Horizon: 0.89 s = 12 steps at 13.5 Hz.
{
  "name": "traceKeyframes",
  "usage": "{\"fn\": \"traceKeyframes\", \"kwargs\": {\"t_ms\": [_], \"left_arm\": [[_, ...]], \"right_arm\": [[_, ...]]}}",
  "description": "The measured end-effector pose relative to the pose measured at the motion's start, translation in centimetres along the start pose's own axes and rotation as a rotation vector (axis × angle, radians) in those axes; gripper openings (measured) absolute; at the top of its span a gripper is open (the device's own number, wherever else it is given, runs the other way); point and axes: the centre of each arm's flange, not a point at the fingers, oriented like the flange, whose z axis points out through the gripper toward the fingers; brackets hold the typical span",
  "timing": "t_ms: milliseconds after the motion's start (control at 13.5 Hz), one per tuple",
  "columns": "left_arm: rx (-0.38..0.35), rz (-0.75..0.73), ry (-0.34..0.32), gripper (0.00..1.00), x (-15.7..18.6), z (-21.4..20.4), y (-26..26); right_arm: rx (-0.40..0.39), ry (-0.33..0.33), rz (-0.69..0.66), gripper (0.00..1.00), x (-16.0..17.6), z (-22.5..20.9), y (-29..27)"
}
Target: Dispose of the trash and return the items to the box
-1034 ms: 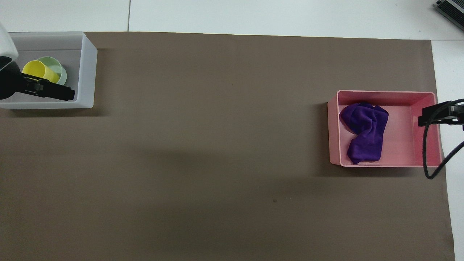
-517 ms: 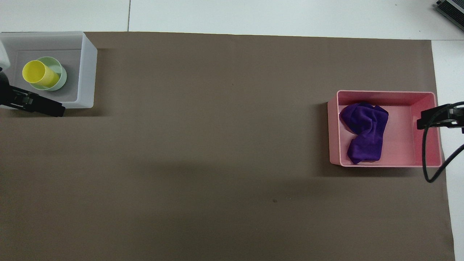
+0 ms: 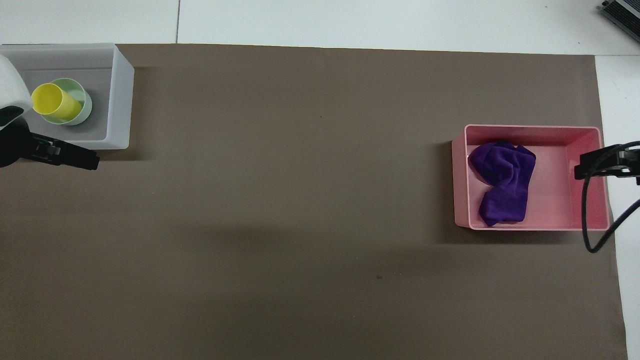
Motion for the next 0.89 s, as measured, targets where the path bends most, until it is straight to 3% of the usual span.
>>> {"fn": "traceKeyframes", "kwargs": {"t_ms": [887], "left_arm": [[0.011, -0.072, 0.002, 1.0, -0.2, 0.0, -0.68]], "right_arm": [[0.0, 0.0, -0.001, 1.0, -0.02, -0.01, -0.03]]}}
